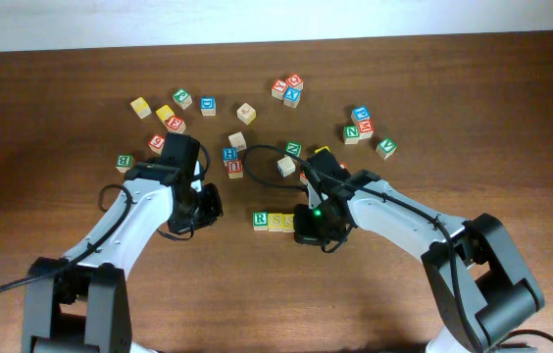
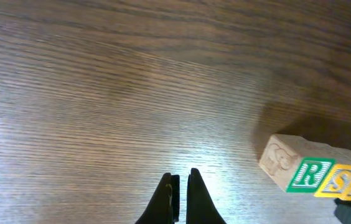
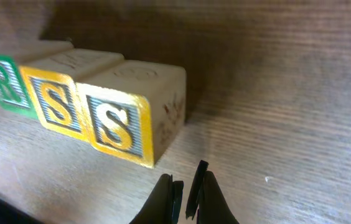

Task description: Spell out RSS

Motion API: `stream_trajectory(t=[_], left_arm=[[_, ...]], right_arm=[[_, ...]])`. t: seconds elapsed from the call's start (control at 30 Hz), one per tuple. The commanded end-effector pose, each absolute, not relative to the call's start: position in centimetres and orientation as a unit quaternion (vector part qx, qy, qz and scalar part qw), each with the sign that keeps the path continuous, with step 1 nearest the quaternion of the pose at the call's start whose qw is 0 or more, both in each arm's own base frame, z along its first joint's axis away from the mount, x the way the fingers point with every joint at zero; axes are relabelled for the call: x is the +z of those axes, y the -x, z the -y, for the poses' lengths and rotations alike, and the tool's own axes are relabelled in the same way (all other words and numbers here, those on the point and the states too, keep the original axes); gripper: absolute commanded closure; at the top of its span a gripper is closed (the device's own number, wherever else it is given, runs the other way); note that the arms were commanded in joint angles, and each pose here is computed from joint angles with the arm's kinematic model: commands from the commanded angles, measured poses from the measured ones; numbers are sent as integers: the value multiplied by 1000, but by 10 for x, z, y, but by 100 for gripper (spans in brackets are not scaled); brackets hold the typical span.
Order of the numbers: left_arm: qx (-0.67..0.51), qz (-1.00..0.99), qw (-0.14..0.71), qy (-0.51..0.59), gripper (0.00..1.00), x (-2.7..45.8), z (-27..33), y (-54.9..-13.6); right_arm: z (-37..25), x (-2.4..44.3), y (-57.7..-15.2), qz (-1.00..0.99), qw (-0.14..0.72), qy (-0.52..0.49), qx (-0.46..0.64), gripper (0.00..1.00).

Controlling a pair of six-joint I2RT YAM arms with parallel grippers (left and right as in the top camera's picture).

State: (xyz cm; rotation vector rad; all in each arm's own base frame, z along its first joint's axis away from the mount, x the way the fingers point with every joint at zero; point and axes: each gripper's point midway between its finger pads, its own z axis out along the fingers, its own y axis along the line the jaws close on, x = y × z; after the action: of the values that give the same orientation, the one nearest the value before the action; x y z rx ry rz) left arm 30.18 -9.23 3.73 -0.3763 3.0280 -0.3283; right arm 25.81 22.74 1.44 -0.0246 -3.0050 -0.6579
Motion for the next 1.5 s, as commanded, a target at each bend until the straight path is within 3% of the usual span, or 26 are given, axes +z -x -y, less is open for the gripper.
stream_trajectory(t=[0.0, 1.47], left_arm=[[-93, -986, 43, 132, 100, 38, 85, -302], [-94, -986, 40, 132, 100, 38, 85, -301]], right_arm=[[-232, 19, -259, 974, 26, 7, -223, 96], [-245, 21, -262, 972, 16, 18, -233, 96]])
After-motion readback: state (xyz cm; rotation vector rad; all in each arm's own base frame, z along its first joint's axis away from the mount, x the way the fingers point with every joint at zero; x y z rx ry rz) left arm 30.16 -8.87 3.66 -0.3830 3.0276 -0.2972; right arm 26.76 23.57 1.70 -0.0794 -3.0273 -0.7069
